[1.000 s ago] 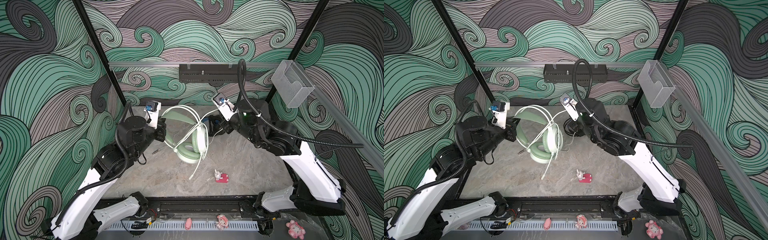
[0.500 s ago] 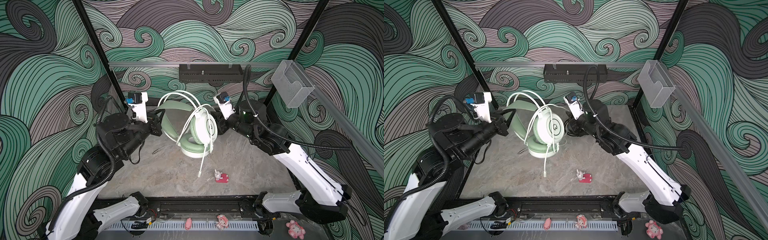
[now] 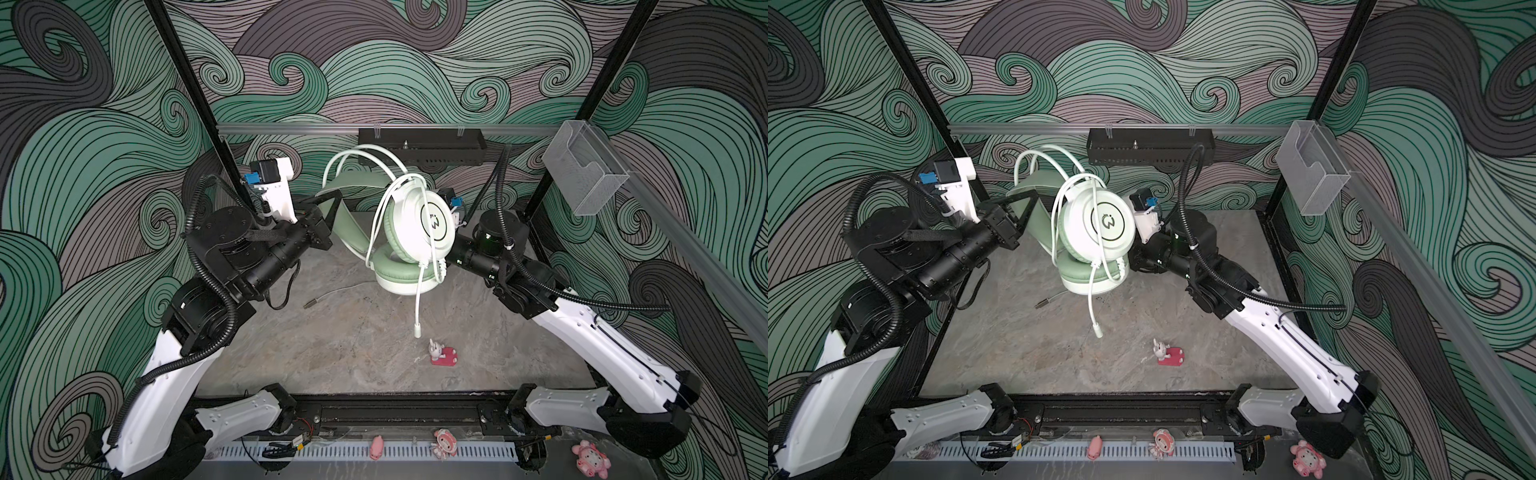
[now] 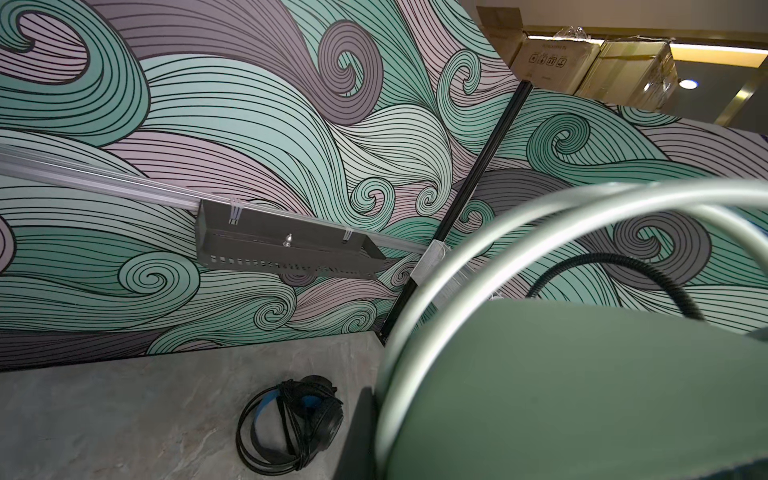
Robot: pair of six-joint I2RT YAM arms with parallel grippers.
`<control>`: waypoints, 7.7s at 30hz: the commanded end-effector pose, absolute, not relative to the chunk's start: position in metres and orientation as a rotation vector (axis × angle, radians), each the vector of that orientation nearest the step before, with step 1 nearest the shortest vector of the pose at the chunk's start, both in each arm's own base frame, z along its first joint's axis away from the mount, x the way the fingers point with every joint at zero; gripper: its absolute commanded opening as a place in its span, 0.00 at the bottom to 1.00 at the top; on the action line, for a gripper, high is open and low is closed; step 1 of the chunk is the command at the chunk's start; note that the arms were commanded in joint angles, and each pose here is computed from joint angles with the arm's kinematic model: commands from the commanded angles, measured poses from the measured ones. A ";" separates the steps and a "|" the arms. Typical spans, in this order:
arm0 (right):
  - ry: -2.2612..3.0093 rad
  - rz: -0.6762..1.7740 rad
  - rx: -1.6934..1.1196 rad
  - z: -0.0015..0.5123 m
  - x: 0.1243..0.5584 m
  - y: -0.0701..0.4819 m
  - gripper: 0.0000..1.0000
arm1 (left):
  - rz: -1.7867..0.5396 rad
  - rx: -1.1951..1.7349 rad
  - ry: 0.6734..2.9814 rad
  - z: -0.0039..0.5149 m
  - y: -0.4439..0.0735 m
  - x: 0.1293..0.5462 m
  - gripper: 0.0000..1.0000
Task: Wrap the headphones
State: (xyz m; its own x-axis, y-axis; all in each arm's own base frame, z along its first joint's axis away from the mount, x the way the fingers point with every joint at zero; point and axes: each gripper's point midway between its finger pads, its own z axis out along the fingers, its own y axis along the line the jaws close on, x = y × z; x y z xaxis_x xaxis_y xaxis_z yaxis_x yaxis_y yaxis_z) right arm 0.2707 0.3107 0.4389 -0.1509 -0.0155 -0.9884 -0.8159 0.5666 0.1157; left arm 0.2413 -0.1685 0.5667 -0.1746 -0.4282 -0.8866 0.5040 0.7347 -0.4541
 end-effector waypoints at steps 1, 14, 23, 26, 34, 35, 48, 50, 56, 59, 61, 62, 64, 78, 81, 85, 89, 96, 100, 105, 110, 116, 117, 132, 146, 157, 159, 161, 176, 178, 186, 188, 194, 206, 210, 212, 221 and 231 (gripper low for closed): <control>1.551 0.976 -0.660 0.441 0.272 0.318 0.59 | -0.979 0.008 1.342 0.628 -0.156 0.219 0.00; 1.695 1.131 -0.617 0.368 0.302 0.347 0.47 | -1.016 -0.027 1.322 0.637 -0.158 0.223 0.00; 1.728 1.149 -0.649 0.351 0.303 0.354 0.19 | -1.014 -0.046 1.341 0.632 -0.159 0.228 0.00; 1.747 1.119 -0.685 0.347 0.300 0.353 0.09 | -1.023 -0.066 1.354 0.630 -0.161 0.232 0.00; 1.862 0.993 -0.758 0.318 0.291 0.348 0.00 | -1.022 -0.150 1.313 0.642 -0.152 0.239 0.00; 1.867 0.988 -0.761 0.316 0.289 0.348 0.00 | -1.016 -0.161 1.308 0.644 -0.150 0.240 0.00; 1.880 0.846 -0.941 0.306 0.244 0.364 0.00 | -0.968 -0.346 1.284 0.645 -0.133 0.277 0.00; 1.871 0.839 -0.956 0.307 0.239 0.363 0.00 | -0.956 -0.376 1.288 0.642 -0.129 0.284 0.00; 1.861 0.826 -0.968 0.308 0.232 0.358 0.00 | -0.947 -0.472 1.308 0.626 -0.119 0.306 0.00; 1.882 0.804 -0.979 0.303 0.230 0.358 0.00 | -0.961 -0.526 1.313 0.615 -0.115 0.317 0.00; 1.901 0.778 -0.987 0.298 0.230 0.358 0.00 | -0.969 -0.558 1.321 0.608 -0.113 0.323 0.00; 1.914 0.760 -0.987 0.296 0.231 0.357 0.00 | -0.969 -0.571 1.323 0.604 -0.112 0.326 0.00; 1.931 0.735 -0.980 0.294 0.234 0.358 0.00 | -0.979 -0.599 1.329 0.597 -0.110 0.331 0.00; 1.947 0.671 -1.056 0.295 0.216 0.353 0.00 | -0.705 -0.780 1.382 0.545 -0.069 0.378 0.00; 1.946 0.660 -1.053 0.296 0.214 0.349 0.00 | -0.651 -0.802 1.397 0.538 -0.065 0.394 0.00; 1.941 0.635 -1.055 0.297 0.217 0.349 0.00 | -0.569 -0.828 1.443 0.520 -0.066 0.418 0.00; 1.944 0.619 -1.058 0.299 0.221 0.351 0.00 | -0.521 -0.856 1.473 0.505 -0.069 0.436 0.00; 1.952 0.575 -1.040 0.317 0.226 0.348 0.00 | -0.285 -0.778 1.573 0.474 -0.076 0.460 0.00; 1.938 0.552 -1.029 0.336 0.228 0.344 0.00 | -0.137 -0.585 1.630 0.462 -0.100 0.464 0.00; 1.922 0.504 -1.029 0.355 0.231 0.337 0.00 | 0.040 -0.367 1.649 0.451 -0.118 0.451 0.00; 1.909 0.438 -1.049 0.366 0.233 0.327 0.00 | 0.224 -0.175 1.635 0.451 -0.124 0.442 0.00; 1.936 0.393 -1.088 0.367 0.224 0.309 0.00 | 0.367 -0.038 1.599 0.454 -0.122 0.433 0.00; 1.939 0.384 -1.095 0.367 0.222 0.305 0.00 | 0.378 -0.010 1.591 0.455 -0.123 0.432 0.00; 1.772 -0.070 -1.210 0.390 0.247 0.268 0.00 | 0.376 0.392 1.591 0.454 -0.155 0.395 0.00; 1.522 0.122 -1.271 0.436 0.208 0.347 0.00 | 0.292 0.406 1.730 0.416 -0.181 0.386 0.00; 1.540 0.035 -1.154 0.445 0.219 0.315 0.00 | 0.294 0.435 1.720 0.411 -0.183 0.374 0.00; 1.551 -0.003 -1.134 0.444 0.225 0.302 0.00 | 0.295 0.427 1.717 0.413 -0.179 0.370 0.00; 1.562 -0.026 -1.112 0.444 0.230 0.290 0.00 | 0.307 0.440 1.714 0.416 -0.175 0.365 0.00; 1.520 -0.208 -1.087 0.468 0.261 0.269 0.00 | 0.427 0.555 1.669 0.428 -0.155 0.326 0.00; 1.527 -0.205 -1.059 0.473 0.264 0.264 0.00 | 0.429 0.555 1.669 0.431 -0.152 0.323 0.00; 1.513 -0.239 -1.080 0.477 0.268 0.265 0.02 | 0.446 0.531 1.670 0.432 -0.141 0.316 0.00; 1.509 -0.249 -1.083 0.479 0.268 0.265 0.03 | 0.435 0.525 1.669 0.435 -0.139 0.314 0.00; 1.498 -0.342 -1.052 0.486 0.277 0.257 0.09 | 0.407 0.489 1.644 0.457 -0.124 0.300 0.00; 1.514 -0.234 -0.964 0.491 0.281 0.266 0.11 | 0.123 0.426 1.657 0.485 -0.120 0.267 0.00; 1.547 -0.169 -0.928 0.484 0.284 0.265 0.11 | 0.019 0.349 1.661 0.494 -0.119 0.261 0.00; 1.553 -0.142 -0.904 0.483 0.285 0.262 0.11 | -0.029 0.318 1.659 0.498 -0.119 0.259 0.00; 1.611 -0.004 -0.801 0.471 0.290 0.241 0.13 | -0.176 0.211 1.645 0.517 -0.118 0.252 0.00; 1.609 0.216 -0.768 0.465 0.292 0.254 0.16 | -0.388 0.156 1.606 0.535 -0.128 0.240 0.00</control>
